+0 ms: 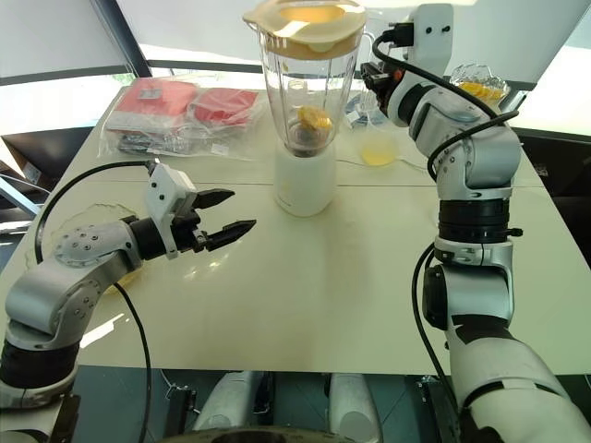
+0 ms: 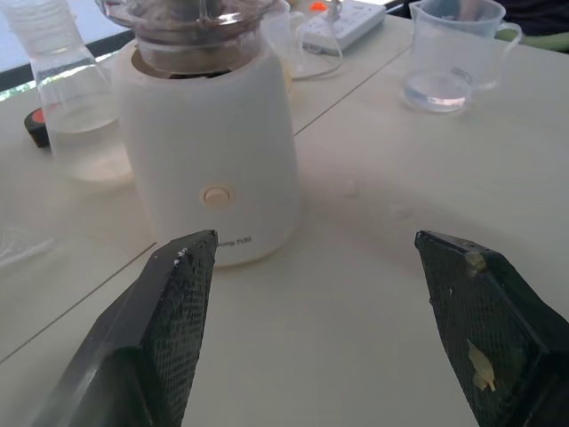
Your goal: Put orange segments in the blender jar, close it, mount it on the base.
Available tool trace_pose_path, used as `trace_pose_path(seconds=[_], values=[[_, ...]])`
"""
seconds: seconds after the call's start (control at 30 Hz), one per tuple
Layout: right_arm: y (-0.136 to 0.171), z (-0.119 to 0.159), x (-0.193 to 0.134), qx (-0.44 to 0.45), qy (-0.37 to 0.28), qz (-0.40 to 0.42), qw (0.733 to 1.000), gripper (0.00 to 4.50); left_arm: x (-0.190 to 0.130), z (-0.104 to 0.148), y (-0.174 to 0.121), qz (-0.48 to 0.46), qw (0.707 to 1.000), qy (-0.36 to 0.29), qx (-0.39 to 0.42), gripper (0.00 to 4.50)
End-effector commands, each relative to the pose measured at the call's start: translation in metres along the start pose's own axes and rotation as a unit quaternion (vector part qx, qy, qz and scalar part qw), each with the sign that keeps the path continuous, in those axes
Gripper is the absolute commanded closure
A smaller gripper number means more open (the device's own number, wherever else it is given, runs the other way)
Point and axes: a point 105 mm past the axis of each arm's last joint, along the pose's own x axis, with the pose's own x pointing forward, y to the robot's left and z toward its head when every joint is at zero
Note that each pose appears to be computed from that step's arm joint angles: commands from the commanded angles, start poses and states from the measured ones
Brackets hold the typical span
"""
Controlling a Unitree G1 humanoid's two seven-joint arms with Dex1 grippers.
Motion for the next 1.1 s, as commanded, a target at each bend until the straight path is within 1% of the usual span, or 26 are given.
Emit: trace_pose_path(seconds=[0.03,0.17,0.27,0.33,0.47,0.8,0.93,1.1], values=[[0.011,0.025,-0.005,-0.019,-0.055,0.014,0.998,3.56,0.002,0.011,0.001,0.002,1.000,-0.018,0.018,0.80],[0.011,0.018,-0.003,-0.026,-0.049,0.015,0.998,3.56,0.003,0.011,0.002,0.002,1.000,-0.019,0.018,0.80],[0.008,0.004,0.005,-0.023,-0.036,0.013,0.999,3.56,0.005,0.009,-0.001,0.001,1.000,-0.019,0.016,0.80],[0.005,0.000,0.009,-0.016,-0.032,0.010,0.999,3.56,0.006,0.008,-0.002,0.001,1.000,-0.018,0.016,0.80],[0.000,0.000,0.014,-0.008,-0.034,0.009,0.999,3.56,0.005,0.007,-0.002,0.004,1.000,-0.016,0.019,0.80],[-0.015,0.003,0.017,-0.021,-0.032,0.000,0.999,3.56,0.005,0.005,-0.003,0.011,1.000,-0.016,0.021,0.80],[-0.017,0.002,0.017,-0.023,-0.027,0.001,0.999,3.56,0.006,0.005,-0.002,0.012,1.000,-0.017,0.022,0.80],[-0.011,0.000,0.016,-0.031,-0.023,0.010,0.999,3.56,0.007,0.005,-0.002,0.012,0.999,-0.018,0.023,0.80]])
